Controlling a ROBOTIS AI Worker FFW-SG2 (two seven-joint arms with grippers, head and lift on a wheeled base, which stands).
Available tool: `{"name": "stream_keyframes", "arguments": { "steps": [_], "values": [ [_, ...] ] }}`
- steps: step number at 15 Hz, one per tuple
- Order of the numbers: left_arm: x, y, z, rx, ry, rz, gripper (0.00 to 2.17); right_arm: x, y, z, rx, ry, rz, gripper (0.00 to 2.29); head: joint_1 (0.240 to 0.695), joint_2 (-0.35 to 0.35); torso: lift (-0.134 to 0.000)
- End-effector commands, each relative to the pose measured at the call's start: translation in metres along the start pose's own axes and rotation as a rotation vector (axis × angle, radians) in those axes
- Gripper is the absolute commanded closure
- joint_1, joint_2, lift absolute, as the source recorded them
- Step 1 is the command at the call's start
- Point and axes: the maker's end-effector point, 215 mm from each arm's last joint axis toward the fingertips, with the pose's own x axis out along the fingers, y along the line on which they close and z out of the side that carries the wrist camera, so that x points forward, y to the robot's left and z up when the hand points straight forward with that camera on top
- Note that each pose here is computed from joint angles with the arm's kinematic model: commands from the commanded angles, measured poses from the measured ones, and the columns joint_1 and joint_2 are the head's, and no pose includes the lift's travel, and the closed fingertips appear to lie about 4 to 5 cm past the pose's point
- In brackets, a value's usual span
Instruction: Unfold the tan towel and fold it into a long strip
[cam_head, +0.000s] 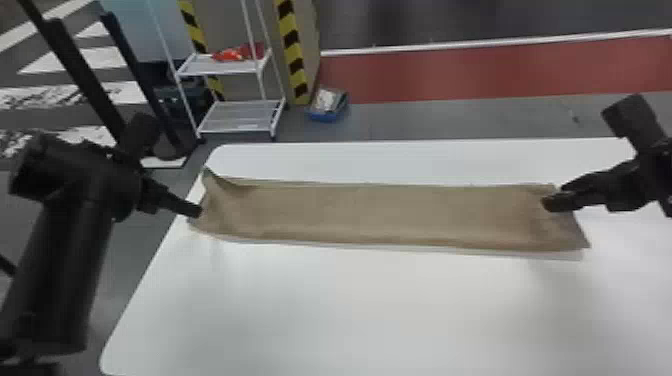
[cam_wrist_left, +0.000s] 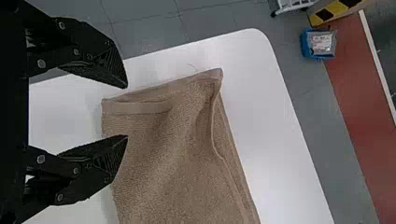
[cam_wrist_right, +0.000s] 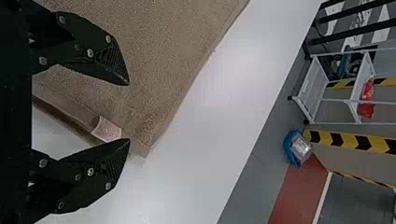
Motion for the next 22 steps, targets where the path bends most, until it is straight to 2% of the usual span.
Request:
{"name": "stream_keyframes", "arguments": {
  "steps": [1,3,5,6,12,13,14,15,18,20,21,22],
  "values": [
    [0.011,-0.005,0.0,0.005,0.008,-0.011,0.6,0.0,0.001,-0.004,0.002,0.003,0.002,0.54,0.695,0.178,-0.123],
    [0.016,-0.006,0.003,0.024,0.002,-0.014,0.6,0.0,0.0,-0.005,0.001,0.003,0.001,0.54,0.695,0.172,-0.123],
    [0.019,-0.007,0.0,0.026,0.013,-0.014,0.93,0.0,0.0,-0.005,0.001,0.003,0.001,0.54,0.695,0.168,-0.123],
    [0.021,-0.007,-0.003,0.024,0.022,-0.014,1.02,0.0,0.0,-0.005,0.001,0.003,0.001,0.54,0.695,0.167,-0.123],
    [0.025,-0.004,-0.016,0.029,0.048,-0.021,1.02,0.001,0.002,-0.002,-0.001,-0.003,0.002,0.54,0.695,0.174,-0.123],
    [0.025,-0.006,-0.016,0.029,0.047,-0.028,1.27,0.001,0.002,-0.002,-0.001,-0.004,0.005,0.54,0.695,0.174,-0.123],
    [0.025,-0.005,-0.015,0.025,0.042,-0.022,1.72,0.001,0.002,-0.001,0.001,-0.006,0.005,0.54,0.695,0.174,-0.123],
    [0.023,-0.004,-0.017,0.017,0.041,-0.02,1.88,0.001,0.002,-0.001,0.001,-0.006,0.005,0.54,0.695,0.175,-0.123],
    [0.011,-0.004,-0.028,0.014,0.032,-0.04,1.89,0.002,0.004,0.002,-0.006,-0.012,0.006,0.54,0.695,0.176,-0.123],
    [0.006,0.007,-0.038,-0.006,0.022,-0.01,1.86,0.002,0.004,0.008,-0.011,-0.017,0.005,0.54,0.695,0.182,-0.123],
    [0.005,0.012,-0.043,-0.016,0.016,0.025,1.39,0.003,0.006,0.01,-0.014,-0.019,0.008,0.54,0.695,0.192,-0.123],
    [0.006,0.014,-0.053,-0.037,0.021,0.04,0.79,0.004,0.008,0.011,-0.015,-0.019,0.011,0.54,0.695,0.192,-0.123]
  ]
}}
